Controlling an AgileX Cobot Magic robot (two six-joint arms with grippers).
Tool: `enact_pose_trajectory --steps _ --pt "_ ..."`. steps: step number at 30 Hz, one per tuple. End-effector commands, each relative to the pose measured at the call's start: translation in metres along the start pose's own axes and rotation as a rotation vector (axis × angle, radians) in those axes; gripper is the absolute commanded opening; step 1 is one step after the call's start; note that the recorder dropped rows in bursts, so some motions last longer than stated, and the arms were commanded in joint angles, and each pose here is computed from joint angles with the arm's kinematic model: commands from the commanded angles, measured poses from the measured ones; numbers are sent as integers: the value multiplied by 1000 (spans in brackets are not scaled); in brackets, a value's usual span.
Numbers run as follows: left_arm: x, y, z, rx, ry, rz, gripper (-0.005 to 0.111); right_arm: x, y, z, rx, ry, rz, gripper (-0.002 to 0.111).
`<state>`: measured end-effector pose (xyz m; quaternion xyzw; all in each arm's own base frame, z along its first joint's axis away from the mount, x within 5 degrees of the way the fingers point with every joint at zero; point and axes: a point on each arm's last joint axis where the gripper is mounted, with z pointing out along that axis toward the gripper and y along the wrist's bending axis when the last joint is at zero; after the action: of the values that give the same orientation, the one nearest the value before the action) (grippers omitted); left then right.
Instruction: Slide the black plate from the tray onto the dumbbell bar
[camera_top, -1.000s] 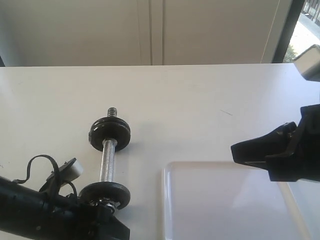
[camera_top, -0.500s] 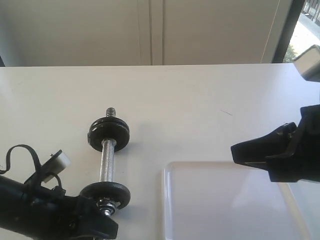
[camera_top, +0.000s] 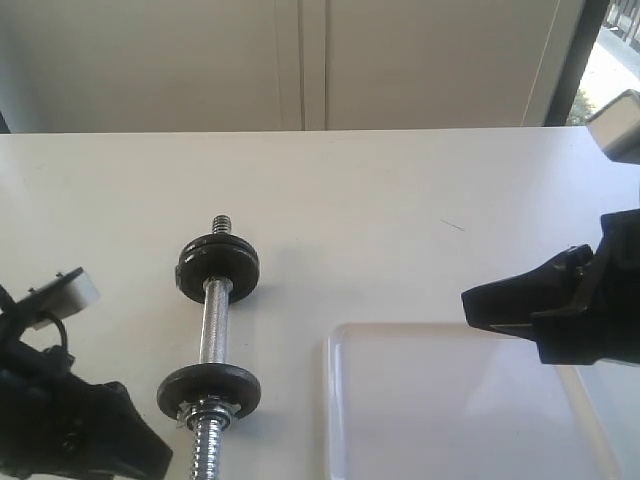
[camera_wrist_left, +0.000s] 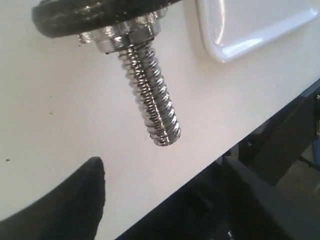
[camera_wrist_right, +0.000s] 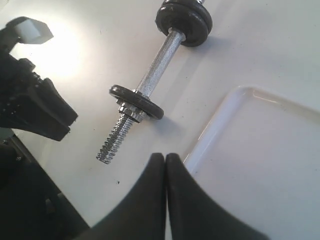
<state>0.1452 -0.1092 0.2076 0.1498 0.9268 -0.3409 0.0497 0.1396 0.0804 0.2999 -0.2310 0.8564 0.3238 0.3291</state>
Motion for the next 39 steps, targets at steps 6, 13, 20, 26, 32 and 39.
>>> enact_pose_trajectory --steps 6,13,20,26,32,39 --pt "22 -36 -65 -96 -240 146 10 -1 -1 -4 39 -33 -31 0" --pt "67 -46 -111 -255 -574 236 0 8 10 -33 194 -239 -107 0" --pt "116 -42 -148 -440 -942 311 0 34 20 -79 469 -493 -152 0" --pt "128 -33 -145 -475 -1067 364 0 44 36 -110 550 -722 -220 0" --pt "122 -26 -127 -397 -1033 321 0 45 41 -111 480 -768 -161 0" --pt "122 -25 -127 -404 -1032 326 0 45 41 -111 478 -768 -160 0"
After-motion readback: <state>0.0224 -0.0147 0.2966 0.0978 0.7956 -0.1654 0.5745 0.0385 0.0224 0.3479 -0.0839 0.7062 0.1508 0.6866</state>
